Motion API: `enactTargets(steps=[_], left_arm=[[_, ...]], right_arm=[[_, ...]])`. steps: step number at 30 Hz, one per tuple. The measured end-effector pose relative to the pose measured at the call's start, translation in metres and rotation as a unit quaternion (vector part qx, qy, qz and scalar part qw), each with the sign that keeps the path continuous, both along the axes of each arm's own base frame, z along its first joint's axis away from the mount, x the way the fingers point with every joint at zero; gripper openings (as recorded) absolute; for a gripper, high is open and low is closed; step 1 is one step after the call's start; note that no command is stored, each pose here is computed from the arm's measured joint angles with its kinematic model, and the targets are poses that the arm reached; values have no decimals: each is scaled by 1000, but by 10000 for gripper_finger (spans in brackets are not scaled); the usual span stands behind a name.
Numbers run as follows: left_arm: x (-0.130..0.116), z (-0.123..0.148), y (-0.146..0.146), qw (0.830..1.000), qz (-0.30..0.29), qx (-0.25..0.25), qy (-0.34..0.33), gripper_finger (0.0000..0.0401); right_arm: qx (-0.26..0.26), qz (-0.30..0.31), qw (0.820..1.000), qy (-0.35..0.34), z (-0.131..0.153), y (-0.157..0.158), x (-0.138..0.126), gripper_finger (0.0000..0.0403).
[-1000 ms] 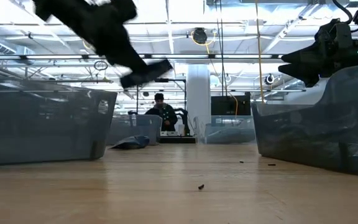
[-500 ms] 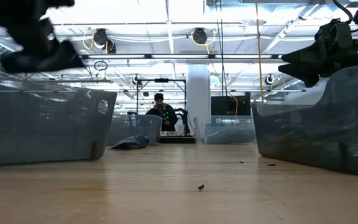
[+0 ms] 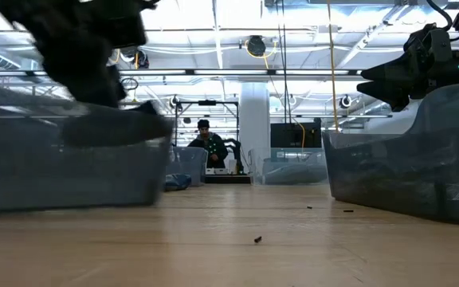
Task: Pick & Place Travel size toiletries
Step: Put the bottom blue shave cream into the top black bin
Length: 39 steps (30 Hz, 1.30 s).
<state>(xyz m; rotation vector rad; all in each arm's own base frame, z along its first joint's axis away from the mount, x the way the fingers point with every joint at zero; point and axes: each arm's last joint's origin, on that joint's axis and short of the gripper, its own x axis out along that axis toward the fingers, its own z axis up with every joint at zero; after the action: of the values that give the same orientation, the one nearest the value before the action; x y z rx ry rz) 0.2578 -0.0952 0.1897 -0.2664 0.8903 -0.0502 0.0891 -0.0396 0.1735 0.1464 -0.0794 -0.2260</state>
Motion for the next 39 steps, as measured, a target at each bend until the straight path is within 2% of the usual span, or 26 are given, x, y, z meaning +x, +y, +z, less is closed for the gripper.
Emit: enactTargets(steps=[3,7,11,14,20,23,30,35,39], left_arm=[[9,3,10,998,10,34,-43,0],[20,11,25,991,54,73,-98,0],[27,19,37,974,104,133,-151,0],[27,28,45,962,121,175,-171,0],[27,37,54,965,80,163,-191,0],[27,37,59,964,75,176,-186,0],[26,37,82,944,121,260,-161,0],[18,48,108,935,132,291,-155,0],[2,67,135,932,134,290,-171,0]], right_arm=[[0,0,1000,0,0,0,0,218],[0,0,1000,0,0,0,0,216],[0,0,1000,0,0,0,0,216],[0,0,1000,0,0,0,0,219],[0,0,1000,0,0,0,0,216],[0,0,1000,0,0,0,0,215],[0,0,1000,0,0,0,0,219],[0,0,1000,0,0,0,0,216],[0,0,1000,0,0,0,0,217]])
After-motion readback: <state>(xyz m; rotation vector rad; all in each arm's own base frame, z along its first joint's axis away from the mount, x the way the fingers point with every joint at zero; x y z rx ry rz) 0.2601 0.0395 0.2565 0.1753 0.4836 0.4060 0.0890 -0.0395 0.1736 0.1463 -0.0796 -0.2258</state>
